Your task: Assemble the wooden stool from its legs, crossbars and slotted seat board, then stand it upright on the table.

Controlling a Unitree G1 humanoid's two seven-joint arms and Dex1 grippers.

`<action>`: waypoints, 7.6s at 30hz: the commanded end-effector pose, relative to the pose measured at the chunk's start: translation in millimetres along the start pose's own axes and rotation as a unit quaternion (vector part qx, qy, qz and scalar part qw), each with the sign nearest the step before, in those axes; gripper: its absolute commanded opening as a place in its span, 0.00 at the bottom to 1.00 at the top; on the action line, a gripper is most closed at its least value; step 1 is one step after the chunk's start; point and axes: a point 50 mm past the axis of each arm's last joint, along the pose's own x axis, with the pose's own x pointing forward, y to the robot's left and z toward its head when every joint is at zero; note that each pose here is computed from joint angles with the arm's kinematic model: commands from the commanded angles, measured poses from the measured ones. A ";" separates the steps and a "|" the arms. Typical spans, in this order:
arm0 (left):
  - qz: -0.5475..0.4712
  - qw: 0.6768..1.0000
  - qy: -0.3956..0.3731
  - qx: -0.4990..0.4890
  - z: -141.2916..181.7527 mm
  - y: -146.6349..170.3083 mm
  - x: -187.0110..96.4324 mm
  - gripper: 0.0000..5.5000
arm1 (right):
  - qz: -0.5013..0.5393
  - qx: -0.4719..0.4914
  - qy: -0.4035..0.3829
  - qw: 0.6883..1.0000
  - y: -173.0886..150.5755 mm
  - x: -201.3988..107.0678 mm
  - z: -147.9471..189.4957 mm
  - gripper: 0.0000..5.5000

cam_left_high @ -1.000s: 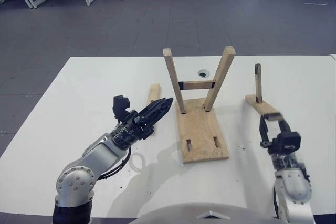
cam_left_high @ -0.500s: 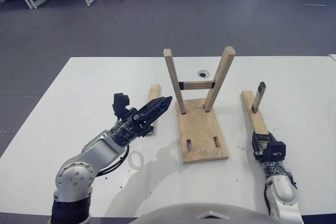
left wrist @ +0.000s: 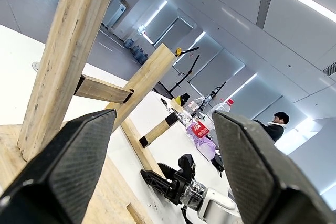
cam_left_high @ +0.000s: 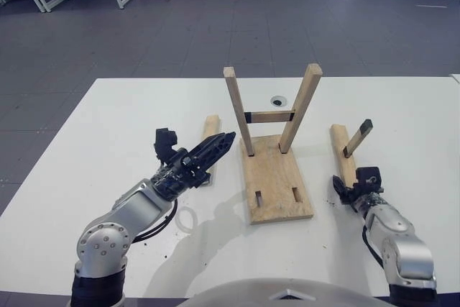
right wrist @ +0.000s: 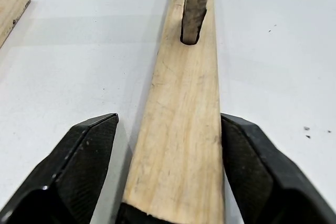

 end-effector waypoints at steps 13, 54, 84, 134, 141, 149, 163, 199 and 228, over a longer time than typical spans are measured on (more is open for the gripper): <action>0.021 0.999 0.029 0.013 0.9 -1.6 -6.8 0.62 | -0.037 0.022 -0.197 0.979 -39.0 -15.7 112.1 0.38; -0.314 0.934 0.113 -0.127 48.3 -38.4 13.1 0.47 | 0.652 0.100 -0.102 0.745 94.1 -85.3 125.8 0.37; -0.210 0.900 0.171 0.341 11.0 2.2 -4.5 0.37 | 0.363 0.133 -0.034 0.922 -19.7 -25.2 61.6 0.93; -0.001 0.685 0.610 0.397 -87.2 96.1 -85.1 0.37 | 0.275 -0.101 0.054 0.955 20.5 -22.5 12.6 0.93; -0.020 0.722 0.539 0.433 -40.8 92.9 -50.3 0.37 | 0.265 -0.093 0.003 0.960 40.9 -9.9 26.8 0.93; -0.077 0.739 0.390 0.544 11.9 79.6 0.7 0.48 | 0.244 -0.091 0.019 0.965 36.4 -6.1 13.9 0.93; 0.120 0.791 0.315 0.510 23.7 78.0 -32.4 0.81 | 0.213 -0.089 0.019 0.973 26.0 -6.7 10.5 0.93; 0.450 0.830 0.141 0.297 -76.8 106.0 -6.2 0.52 | 0.078 -0.034 -0.027 0.996 5.2 5.0 40.5 0.93; -0.302 0.949 0.049 0.079 97.9 -23.7 29.3 0.37 | 0.707 0.165 -0.155 0.670 94.6 -64.0 244.9 1.00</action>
